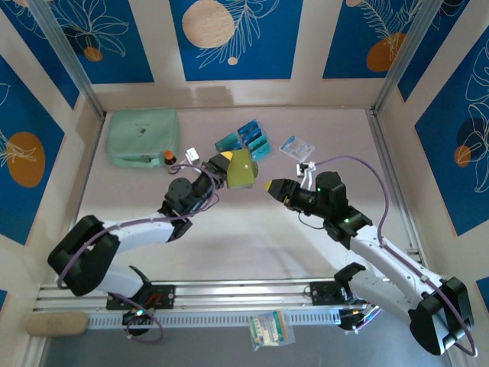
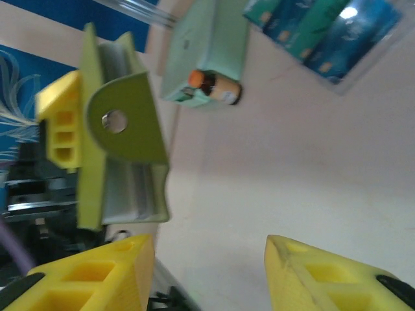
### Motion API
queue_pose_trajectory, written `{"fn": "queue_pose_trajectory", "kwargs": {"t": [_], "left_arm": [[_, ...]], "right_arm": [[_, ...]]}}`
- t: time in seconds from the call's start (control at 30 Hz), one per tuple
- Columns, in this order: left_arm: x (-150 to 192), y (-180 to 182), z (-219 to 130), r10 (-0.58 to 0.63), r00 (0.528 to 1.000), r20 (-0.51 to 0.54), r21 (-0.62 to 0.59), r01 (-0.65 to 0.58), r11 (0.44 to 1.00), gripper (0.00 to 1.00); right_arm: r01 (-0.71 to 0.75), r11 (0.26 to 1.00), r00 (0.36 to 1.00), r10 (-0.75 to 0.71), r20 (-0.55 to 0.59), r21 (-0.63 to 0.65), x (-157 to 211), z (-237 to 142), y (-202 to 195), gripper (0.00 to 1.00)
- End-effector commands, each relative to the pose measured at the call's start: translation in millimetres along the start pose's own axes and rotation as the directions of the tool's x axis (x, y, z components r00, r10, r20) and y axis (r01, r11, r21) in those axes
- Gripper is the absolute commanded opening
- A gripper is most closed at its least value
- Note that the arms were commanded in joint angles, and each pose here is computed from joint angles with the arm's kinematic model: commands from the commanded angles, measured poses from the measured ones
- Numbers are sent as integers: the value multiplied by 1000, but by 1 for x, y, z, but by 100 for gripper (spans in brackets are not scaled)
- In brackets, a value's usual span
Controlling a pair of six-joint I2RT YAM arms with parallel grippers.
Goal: Put the credit cards into the card holder
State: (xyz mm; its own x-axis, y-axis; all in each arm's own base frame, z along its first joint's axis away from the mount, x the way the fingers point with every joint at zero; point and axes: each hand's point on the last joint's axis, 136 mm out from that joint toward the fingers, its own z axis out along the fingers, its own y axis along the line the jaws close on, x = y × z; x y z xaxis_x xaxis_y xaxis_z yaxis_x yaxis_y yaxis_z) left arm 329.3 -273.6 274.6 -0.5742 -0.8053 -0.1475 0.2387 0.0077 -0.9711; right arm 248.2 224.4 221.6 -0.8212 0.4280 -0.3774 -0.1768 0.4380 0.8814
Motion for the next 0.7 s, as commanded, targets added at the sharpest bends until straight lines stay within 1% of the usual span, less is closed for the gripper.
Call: {"fn": "queue_pose_trajectory", "kwargs": {"t": [0.0,0.1,0.37,0.67], "left_arm": [[-14,-56,4,-169,984,55,241,151,959,0],[-11,-61,10,-198,979,42,262,180,948,0],[-1,-68,15,-196,980,18,270,184,945,0],[5,-66,16,-195,981,7,265,186,946,0]], "right_arm": [[-21,990,1000,20,-8,-137,-4,3,27,49],[-27,988,1000,27,0,-153,-8,7,32,49],[-31,985,999,35,18,-170,-16,13,39,46],[-31,983,998,41,50,-183,-24,6,43,43]]}}
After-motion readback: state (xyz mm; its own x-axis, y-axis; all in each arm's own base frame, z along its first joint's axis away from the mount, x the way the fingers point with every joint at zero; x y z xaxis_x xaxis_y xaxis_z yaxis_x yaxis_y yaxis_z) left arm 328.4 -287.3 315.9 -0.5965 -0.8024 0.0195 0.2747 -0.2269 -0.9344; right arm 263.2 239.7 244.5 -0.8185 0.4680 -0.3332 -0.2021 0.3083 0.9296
